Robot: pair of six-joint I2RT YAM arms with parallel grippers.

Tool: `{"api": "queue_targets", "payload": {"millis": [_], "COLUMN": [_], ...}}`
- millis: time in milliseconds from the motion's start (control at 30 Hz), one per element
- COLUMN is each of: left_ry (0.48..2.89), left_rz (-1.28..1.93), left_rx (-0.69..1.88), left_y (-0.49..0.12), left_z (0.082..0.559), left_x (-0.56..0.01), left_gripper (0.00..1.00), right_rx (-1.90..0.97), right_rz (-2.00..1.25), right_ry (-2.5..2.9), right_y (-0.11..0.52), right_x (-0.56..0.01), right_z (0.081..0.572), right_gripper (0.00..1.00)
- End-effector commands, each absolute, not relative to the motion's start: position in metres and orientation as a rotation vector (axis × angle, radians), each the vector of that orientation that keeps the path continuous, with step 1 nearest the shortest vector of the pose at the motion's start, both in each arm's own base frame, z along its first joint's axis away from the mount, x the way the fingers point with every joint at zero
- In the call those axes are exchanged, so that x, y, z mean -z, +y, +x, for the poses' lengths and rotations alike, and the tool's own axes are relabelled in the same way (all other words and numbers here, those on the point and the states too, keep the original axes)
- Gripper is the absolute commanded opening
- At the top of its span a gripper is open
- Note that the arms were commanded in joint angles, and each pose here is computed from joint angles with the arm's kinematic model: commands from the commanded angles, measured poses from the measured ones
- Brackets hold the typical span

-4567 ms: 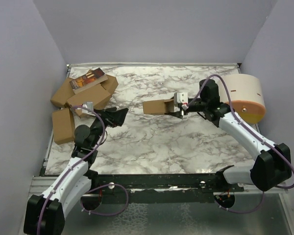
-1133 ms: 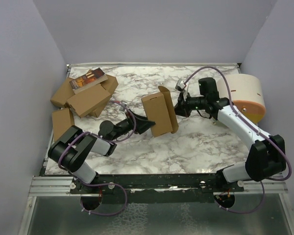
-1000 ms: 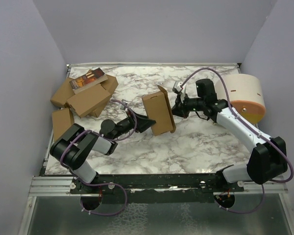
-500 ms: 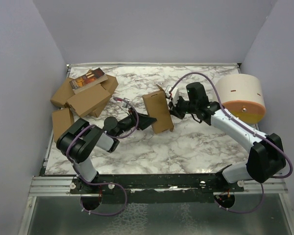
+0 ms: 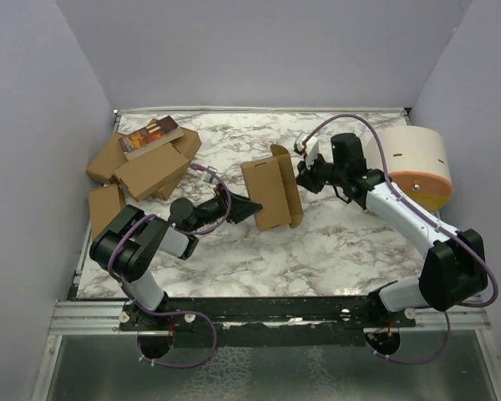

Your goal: Fold the paper box

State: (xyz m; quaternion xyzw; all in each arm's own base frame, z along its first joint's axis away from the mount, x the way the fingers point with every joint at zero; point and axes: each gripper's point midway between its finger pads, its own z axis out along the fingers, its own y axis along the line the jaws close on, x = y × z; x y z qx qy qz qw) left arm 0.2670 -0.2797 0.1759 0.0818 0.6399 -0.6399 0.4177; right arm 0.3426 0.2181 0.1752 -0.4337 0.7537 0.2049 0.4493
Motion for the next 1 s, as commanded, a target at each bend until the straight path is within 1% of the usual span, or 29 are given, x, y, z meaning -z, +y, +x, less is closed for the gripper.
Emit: {"api": "queue_targets", "payload": {"millis": [0, 100, 200, 500, 600, 667, 733, 833, 967], "left_ry": [1.327, 1.331, 1.362, 1.436, 1.427, 1.427, 1.428, 1.436, 1.476], "left_rz": [0.394, 0.397, 0.380, 0.310, 0.280, 0.243, 0.202, 0.174, 0.133], "left_rx": [1.650, 1.661, 1.656, 1.676, 1.704, 1.719, 1.731, 1.743, 1.779], "left_y": [-0.278, -0.279, -0.280, -0.285, -0.279, -0.270, -0.259, -0.249, -0.243], "left_z": [0.244, 0.244, 0.249, 0.268, 0.271, 0.274, 0.277, 0.278, 0.281], "left_x": [-0.232, -0.232, -0.228, -0.222, -0.231, -0.236, -0.242, -0.250, -0.255], "left_gripper": [0.20, 0.20, 0.20, 0.20, 0.20, 0.20, 0.20, 0.20, 0.20], "right_rx": [-0.529, -0.598, -0.674, -0.878, -0.816, -0.712, -0.666, -0.606, -0.617], "right_rz": [-1.043, -1.072, -1.116, -1.193, -1.146, -1.096, -1.035, -1.000, -1.080], "right_ry": [1.759, 1.715, 1.684, 1.643, 1.700, 1.749, 1.752, 1.716, 1.613], "right_y": [0.235, 0.249, 0.264, 0.288, 0.281, 0.260, 0.234, 0.207, 0.206], "right_x": [-0.211, -0.225, -0.235, -0.230, -0.227, -0.228, -0.239, -0.253, -0.265], "right_z": [0.365, 0.365, 0.355, 0.318, 0.330, 0.349, 0.362, 0.366, 0.345], "right_gripper": [0.09, 0.08, 0.07, 0.08, 0.10, 0.11, 0.12, 0.19, 0.28]}}
